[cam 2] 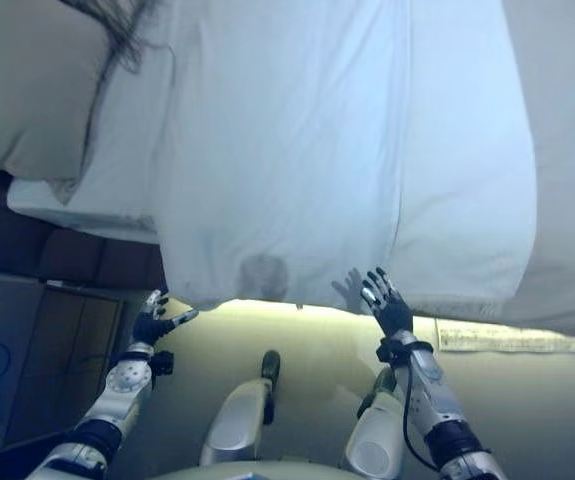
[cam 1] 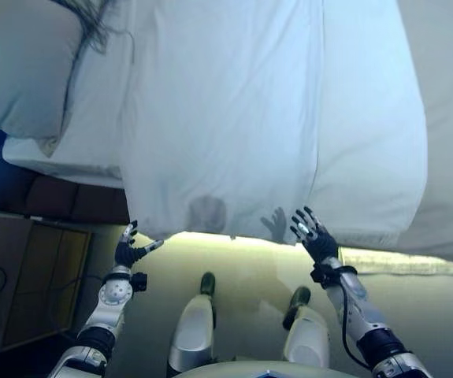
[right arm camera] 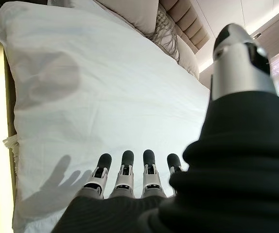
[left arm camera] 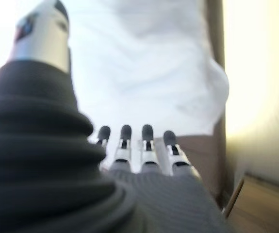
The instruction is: Make the bed neatly
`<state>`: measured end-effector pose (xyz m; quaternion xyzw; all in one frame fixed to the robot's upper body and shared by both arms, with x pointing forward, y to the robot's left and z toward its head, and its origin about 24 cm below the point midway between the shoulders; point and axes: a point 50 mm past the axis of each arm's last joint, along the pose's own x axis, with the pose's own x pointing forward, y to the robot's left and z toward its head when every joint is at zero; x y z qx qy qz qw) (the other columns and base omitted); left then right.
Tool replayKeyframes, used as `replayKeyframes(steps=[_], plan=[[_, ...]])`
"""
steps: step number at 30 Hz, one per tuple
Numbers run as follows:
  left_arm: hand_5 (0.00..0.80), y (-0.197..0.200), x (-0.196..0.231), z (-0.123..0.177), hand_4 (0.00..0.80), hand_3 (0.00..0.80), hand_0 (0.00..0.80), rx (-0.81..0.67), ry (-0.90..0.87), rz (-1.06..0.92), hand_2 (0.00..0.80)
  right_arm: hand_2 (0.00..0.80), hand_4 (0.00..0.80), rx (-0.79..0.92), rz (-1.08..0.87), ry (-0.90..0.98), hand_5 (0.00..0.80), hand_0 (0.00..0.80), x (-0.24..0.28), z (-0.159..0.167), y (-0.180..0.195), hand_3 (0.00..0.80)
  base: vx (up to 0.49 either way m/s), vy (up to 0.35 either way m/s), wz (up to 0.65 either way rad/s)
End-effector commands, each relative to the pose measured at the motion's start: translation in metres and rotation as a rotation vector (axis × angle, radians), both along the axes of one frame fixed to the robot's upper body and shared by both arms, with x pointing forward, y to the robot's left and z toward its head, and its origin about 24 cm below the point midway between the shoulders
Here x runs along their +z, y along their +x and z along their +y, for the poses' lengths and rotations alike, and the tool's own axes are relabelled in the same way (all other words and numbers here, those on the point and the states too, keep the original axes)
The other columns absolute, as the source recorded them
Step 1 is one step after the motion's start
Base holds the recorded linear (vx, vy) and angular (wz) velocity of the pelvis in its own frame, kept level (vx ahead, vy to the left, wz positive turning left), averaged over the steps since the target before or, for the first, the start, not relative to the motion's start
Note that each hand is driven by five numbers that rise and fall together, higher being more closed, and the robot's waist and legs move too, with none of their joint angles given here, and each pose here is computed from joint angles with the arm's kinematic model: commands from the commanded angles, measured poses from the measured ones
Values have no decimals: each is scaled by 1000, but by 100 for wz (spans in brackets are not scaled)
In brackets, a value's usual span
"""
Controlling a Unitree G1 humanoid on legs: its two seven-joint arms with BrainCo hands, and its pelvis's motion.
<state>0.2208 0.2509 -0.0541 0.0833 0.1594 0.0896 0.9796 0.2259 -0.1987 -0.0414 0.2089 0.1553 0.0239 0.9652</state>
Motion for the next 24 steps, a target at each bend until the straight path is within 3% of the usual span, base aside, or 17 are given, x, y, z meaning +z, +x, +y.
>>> replayKeyframes(steps=[1,4,10,24], plan=[[0,4,14,11,0,0,0,23,-128,-73,0,0,0,-7,-12,74,0,0,-4,15,-7,0,95,-113,25],[0,-7,3,2,0,0,0,24,-260,-43,0,0,0,-63,31,93,0,0,-13,18,-11,0,68,-83,20],[0,-4,6,-14,0,0,0,-81,-277,-27,0,0,0,-184,106,54,0,0,-23,13,-7,0,14,-69,6],[0,10,22,-26,0,0,0,-94,-346,-82,0,0,0,-158,91,114,0,0,-21,30,-1,0,-3,-3,1]])
